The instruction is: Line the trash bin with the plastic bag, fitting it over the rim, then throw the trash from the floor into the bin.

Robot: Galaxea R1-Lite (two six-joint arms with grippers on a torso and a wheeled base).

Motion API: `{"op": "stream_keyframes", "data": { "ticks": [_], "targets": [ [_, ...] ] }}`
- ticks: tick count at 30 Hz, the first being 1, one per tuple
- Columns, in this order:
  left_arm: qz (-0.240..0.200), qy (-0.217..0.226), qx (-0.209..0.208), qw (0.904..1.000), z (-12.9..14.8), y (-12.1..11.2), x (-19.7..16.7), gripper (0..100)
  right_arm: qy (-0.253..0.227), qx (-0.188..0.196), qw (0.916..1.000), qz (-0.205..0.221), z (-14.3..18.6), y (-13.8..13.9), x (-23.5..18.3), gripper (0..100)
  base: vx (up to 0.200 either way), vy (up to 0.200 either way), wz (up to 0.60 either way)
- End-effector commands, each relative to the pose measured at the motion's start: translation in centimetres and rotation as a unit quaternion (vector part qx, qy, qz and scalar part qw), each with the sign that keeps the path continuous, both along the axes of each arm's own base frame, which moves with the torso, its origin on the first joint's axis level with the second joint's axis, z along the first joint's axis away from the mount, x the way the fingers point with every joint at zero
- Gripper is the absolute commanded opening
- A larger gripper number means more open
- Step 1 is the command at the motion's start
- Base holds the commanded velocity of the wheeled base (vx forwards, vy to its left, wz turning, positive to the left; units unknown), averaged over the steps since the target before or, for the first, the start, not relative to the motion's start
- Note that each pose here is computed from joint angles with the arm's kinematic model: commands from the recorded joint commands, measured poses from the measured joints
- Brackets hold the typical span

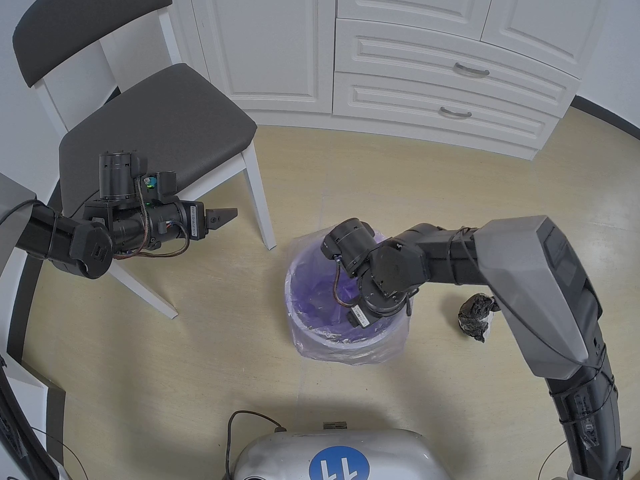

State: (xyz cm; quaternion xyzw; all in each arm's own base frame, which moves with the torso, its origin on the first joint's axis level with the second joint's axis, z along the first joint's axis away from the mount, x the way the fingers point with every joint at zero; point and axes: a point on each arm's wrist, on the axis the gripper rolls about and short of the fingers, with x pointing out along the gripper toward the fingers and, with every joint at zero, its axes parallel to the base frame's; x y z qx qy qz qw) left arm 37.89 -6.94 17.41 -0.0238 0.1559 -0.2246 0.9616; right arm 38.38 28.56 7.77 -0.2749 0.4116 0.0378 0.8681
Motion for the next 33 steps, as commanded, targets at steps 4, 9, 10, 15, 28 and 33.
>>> {"op": "stream_keyframes", "data": {
  "ticks": [4,9,10,15,28,33],
  "targets": [
    [0.000,0.000,0.000,1.0000,0.0,0.0,0.0,100,-0.011,-0.042,0.9990,-0.015,3.2,-1.1,-1.2,100,0.000,0.000,0.00],
    [0.000,0.001,0.001,1.0000,0.0,0.0,-0.1,100,-0.017,-0.051,0.9985,-0.014,3.5,-1.1,-1.3,100,0.000,0.000,0.00],
    [0.000,0.001,0.001,1.0000,0.0,0.0,-0.1,100,-0.030,-0.043,0.9985,-0.014,3.5,-0.8,-1.1,100,0.000,0.000,0.00],
    [-0.001,0.002,0.001,1.0000,-0.1,0.0,-0.1,100,-0.078,-0.016,0.9966,-0.019,1.7,0.4,0.4,100,0.000,0.000,0.00],
    [-0.003,-0.006,0.001,1.0000,-0.5,-0.2,0.1,100,-0.099,-0.101,0.9892,-0.039,-1.9,0.5,1.7,100,0.000,0.000,0.00],
    [-0.003,-0.006,0.001,1.0000,-0.4,-0.2,0.0,100,-0.101,-0.115,0.9870,-0.048,-1.4,0.1,1.6,100,0.000,0.000,0.00]
  ]
}}
